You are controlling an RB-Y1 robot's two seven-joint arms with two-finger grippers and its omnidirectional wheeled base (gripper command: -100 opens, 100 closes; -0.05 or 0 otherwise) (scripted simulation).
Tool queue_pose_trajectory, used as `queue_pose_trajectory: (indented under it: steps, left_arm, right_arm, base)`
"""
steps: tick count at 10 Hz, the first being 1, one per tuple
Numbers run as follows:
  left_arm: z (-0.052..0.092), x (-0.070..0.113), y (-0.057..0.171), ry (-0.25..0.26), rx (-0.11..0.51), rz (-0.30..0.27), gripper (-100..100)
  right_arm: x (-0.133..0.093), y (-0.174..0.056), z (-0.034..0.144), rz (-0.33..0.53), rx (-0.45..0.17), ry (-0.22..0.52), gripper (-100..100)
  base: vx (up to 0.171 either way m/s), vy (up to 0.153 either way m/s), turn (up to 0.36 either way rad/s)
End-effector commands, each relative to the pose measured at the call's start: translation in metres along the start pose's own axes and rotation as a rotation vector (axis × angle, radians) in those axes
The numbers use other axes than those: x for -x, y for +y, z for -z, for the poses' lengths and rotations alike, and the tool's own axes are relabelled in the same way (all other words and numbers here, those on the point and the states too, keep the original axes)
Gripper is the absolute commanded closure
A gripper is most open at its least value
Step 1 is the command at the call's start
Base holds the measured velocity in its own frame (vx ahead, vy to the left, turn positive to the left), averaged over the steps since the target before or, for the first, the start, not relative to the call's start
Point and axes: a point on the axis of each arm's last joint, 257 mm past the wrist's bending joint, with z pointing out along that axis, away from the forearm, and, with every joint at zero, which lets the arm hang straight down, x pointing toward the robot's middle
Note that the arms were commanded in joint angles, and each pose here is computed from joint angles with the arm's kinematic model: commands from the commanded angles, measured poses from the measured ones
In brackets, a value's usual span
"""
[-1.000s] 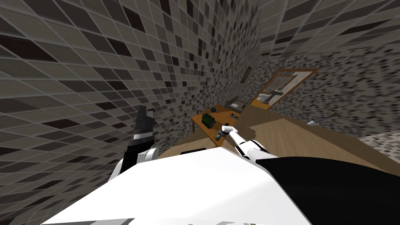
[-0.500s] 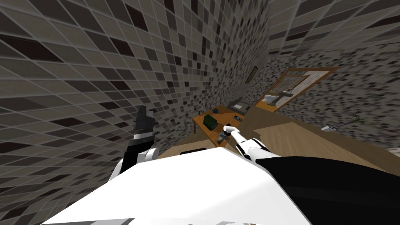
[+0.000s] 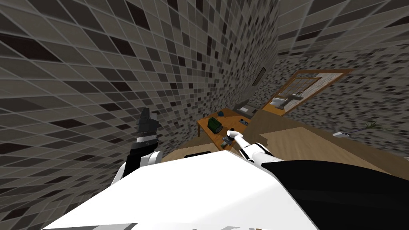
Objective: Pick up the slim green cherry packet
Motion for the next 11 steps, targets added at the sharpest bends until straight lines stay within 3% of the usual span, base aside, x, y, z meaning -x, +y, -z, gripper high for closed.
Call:
queue_pose_trajectory:
  steps: [1,2,6,7,8,10,11]
  left_arm:
    - [0.0,0.0,0.0,0.0,0.0,0.0,0]
    - [0.0,0.0,0.0,0.0,0.0,0.0,0]
    - [0.0,0.0,0.0,0.0,0.0,0.0,0]
    - [0.0,0.0,0.0,0.0,0.0,0.0,0]
    - [0.0,0.0,0.0,0.0,0.0,0.0,0]
    - [0.0,0.0,0.0,0.0,0.0,0.0,0]
    - [0.0,0.0,0.0,0.0,0.0,0.0,0]
  right_arm:
    - [0.0,0.0,0.0,0.0,0.0,0.0,-100]
    - [0.0,0.001,-0.001,-0.002,0.001,-0.002,100]
    - [0.0,0.0,0.0,-0.004,0.001,-0.002,100]
    - [0.0,0.0,0.0,-0.004,0.0,-0.002,0]
    - [0.012,-0.002,0.011,0.005,-0.001,-0.001,100]
    - [0.012,-0.003,0.013,0.005,0.0,-0.004,100]
    - [0.012,-0.004,0.013,0.006,-0.002,-0.002,0]
  base:
    - [0.001,-0.031,0.01]
    - [0.0,-0.008,-0.011]
    - [0.0,0.0,0.0]
    - [0.0,0.0,0.0]
    - [-0.007,0.047,-0.059]
    - [-0.005,0.061,-0.047]
    - [-0.001,0.006,0.002]
